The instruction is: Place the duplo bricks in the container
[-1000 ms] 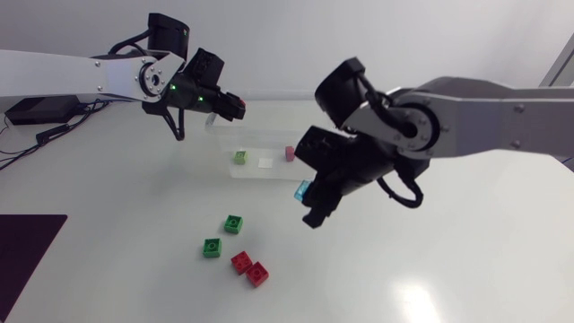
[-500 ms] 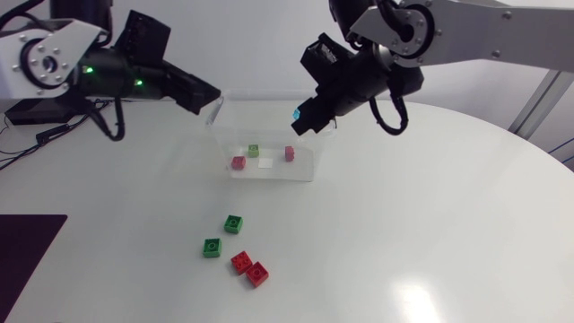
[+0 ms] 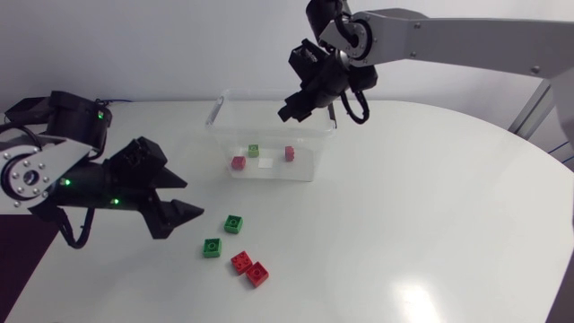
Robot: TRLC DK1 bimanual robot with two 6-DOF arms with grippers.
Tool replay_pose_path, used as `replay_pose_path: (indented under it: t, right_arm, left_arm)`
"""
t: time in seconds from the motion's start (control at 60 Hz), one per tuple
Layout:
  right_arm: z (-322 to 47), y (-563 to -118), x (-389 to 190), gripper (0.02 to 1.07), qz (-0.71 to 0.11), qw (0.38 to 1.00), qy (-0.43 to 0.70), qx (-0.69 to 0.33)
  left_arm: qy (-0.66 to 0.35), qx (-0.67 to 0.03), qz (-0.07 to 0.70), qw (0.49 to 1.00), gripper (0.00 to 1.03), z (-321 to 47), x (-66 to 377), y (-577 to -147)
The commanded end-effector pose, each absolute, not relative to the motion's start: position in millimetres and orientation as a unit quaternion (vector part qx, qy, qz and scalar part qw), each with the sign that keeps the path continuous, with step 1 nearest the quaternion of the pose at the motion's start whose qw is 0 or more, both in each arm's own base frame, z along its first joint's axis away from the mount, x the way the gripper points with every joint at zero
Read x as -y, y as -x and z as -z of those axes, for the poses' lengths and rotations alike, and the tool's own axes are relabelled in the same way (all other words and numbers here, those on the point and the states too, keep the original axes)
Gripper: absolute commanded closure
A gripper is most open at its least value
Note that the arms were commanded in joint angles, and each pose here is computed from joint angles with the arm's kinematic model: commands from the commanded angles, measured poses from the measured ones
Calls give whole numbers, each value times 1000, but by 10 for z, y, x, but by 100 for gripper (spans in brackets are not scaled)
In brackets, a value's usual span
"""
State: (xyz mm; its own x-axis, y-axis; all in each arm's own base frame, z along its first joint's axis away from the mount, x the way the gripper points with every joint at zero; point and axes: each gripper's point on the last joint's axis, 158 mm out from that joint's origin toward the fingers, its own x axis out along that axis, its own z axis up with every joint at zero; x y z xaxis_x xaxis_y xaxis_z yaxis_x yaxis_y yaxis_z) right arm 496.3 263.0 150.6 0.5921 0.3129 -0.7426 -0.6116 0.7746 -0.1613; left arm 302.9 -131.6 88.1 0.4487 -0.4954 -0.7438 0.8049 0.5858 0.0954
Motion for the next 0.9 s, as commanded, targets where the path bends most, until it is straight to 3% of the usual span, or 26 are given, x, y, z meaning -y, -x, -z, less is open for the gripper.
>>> replay_pose_path:
  t: [0.0,0.067,0.133,0.317,0.667,0.75,0.883]
  right_arm:
    - [-1424,-5103,-2590,25,-250,873,199,-369]
    - [-1475,-5091,-2570,13,-249,874,199,-367]
    - [-1596,-5010,-2539,8,-250,876,200,-361]
    - [-1786,-4473,-2488,8,-279,865,224,-350]
    - [-1255,-3108,-2595,8,-336,809,224,-427]
    - [-1019,-2882,-2649,8,-343,790,228,-454]
    - [-640,-2678,-2701,8,-353,762,245,-485]
  left_arm:
    - [-249,-351,425,796,14,-677,1342,-2852]
    - [-258,-364,439,780,14,-517,1353,-2785]
    - [-267,-374,451,765,14,-386,1355,-2749]
    - [-291,-380,484,732,14,-150,1443,-2726]
    - [-326,-410,507,684,15,276,1485,-2779]
    - [-328,-414,510,679,22,318,1514,-2793]
    - [-330,-417,516,672,45,357,1564,-2794]
